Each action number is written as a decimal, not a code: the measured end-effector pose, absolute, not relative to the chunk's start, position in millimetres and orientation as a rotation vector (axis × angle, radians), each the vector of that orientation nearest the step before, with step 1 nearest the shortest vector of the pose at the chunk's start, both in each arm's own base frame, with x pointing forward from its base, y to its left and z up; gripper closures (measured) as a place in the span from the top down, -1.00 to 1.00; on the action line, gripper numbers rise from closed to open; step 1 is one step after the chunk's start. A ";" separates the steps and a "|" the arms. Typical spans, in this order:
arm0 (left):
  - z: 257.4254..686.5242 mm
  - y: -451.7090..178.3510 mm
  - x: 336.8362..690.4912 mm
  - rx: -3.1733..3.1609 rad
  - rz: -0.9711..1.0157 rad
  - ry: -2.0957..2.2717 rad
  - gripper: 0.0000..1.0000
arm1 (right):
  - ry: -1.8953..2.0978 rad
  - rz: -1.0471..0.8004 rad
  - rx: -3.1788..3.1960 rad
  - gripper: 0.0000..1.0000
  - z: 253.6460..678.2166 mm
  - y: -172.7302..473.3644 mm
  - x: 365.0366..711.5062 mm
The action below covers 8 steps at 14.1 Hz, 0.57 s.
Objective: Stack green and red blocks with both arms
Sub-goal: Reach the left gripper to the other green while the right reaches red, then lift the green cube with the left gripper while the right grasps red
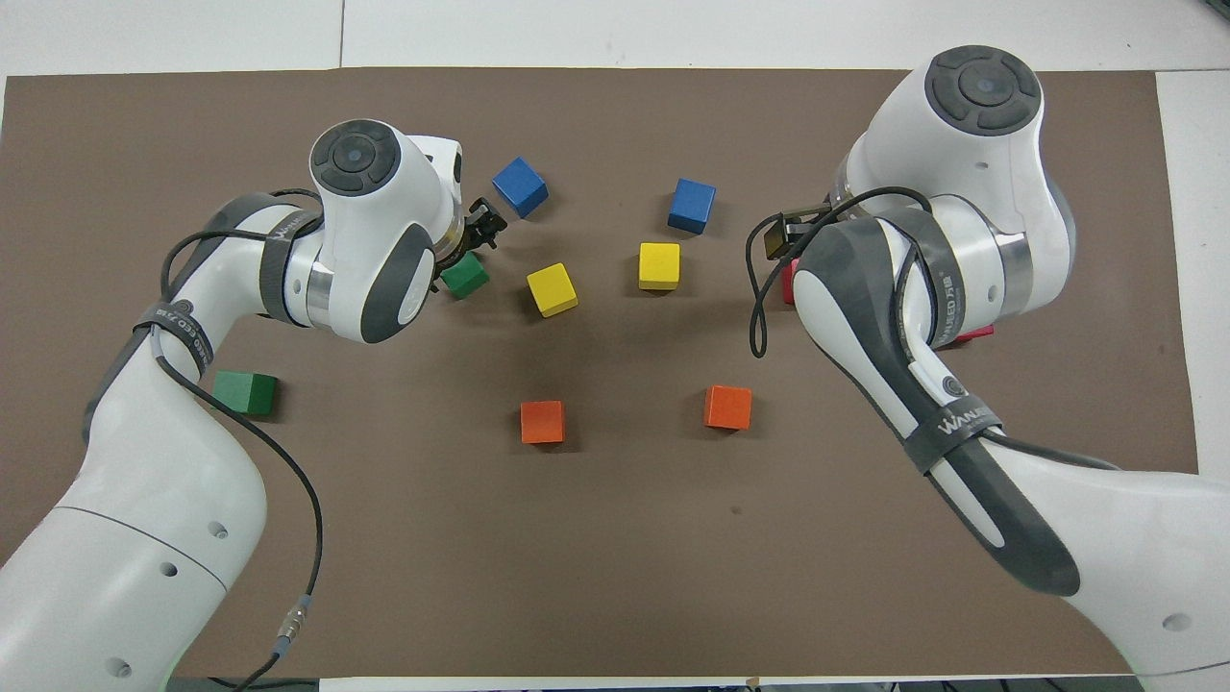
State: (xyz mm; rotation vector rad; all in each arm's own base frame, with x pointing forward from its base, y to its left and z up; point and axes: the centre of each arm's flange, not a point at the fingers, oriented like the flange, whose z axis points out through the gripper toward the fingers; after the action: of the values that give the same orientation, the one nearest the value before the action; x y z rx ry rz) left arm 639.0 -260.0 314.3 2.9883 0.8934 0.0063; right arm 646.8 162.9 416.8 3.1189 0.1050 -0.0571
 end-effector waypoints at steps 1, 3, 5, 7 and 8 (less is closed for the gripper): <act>315.0 -259.7 639.0 2.988 0.007 0.894 0.82 | 0.096 -0.059 3.118 1.00 415.7 159.2 647.8; 314.4 -258.9 638.4 2.990 0.006 0.896 0.73 | 0.071 -0.070 3.117 1.00 410.2 148.8 649.6; 310.7 -257.7 636.5 3.007 0.008 0.888 0.19 | 0.044 -0.085 3.116 1.00 402.2 138.0 650.6; 311.5 -255.9 635.0 3.045 0.021 0.867 0.09 | -0.001 -0.081 3.120 1.00 393.2 135.7 649.8; 313.2 -252.9 633.7 3.084 0.027 0.845 0.09 | -0.014 -0.079 3.122 1.00 389.1 137.9 648.6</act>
State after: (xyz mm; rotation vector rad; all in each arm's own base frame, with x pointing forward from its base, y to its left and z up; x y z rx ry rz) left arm 633.7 -252.9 313.2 3.0837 0.8452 0.0268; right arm 648.6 137.9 389.1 3.1218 -0.0138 -0.0786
